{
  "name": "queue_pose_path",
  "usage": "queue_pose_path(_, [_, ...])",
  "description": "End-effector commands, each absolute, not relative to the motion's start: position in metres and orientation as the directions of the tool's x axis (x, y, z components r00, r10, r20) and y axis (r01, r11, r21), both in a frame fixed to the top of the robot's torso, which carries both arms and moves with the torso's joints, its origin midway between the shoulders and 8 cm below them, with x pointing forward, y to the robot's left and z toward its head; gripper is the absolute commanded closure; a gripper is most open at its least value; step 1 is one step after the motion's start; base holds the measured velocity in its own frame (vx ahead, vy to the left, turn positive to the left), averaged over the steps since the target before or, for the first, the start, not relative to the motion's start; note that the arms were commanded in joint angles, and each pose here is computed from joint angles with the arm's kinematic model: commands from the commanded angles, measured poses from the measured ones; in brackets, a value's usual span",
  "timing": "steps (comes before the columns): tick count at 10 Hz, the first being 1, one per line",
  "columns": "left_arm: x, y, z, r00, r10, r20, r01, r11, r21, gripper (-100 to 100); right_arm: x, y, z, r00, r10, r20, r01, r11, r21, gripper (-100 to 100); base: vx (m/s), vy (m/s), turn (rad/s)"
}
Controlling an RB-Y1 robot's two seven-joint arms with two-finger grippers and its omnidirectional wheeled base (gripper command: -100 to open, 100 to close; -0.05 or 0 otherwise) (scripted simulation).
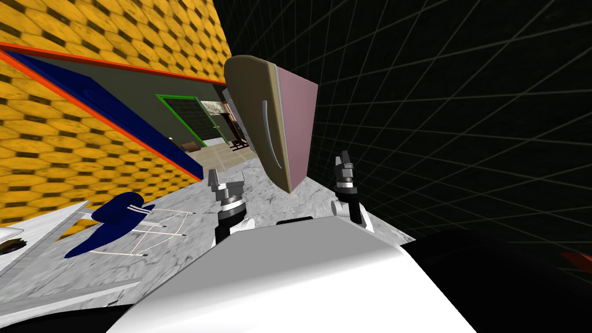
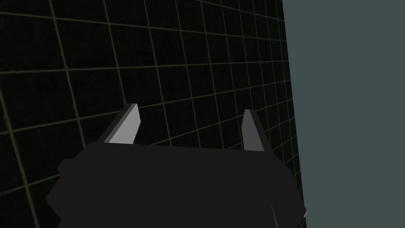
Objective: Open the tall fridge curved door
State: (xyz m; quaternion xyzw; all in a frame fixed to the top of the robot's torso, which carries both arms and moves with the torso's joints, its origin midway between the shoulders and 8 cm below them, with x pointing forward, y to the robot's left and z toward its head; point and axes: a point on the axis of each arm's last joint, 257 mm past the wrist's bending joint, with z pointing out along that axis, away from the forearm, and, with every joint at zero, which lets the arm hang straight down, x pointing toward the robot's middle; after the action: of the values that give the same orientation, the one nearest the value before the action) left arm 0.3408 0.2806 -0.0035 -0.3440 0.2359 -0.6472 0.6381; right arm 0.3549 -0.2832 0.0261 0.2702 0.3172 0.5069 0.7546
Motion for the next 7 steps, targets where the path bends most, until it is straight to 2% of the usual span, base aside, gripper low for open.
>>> queue_pose_path(1, [0.3408, 0.2806, -0.0035, 0.051, -0.988, 0.144, 0.664, -0.074, -0.744, 0, 0.3549, -0.2832, 0.0261, 0.285, 0.936, -0.205, -0.594, 0.340, 0.729, 0, 0.000, 0.000, 0.000])
queue_pose_path(7, [0.3407, 0.2806, -0.0034, 0.051, -0.988, 0.144, 0.664, -0.074, -0.744, 0, 0.3549, -0.2832, 0.0263, 0.285, 0.936, -0.205, -0.594, 0.340, 0.729, 0, 0.000, 0.000, 0.000])
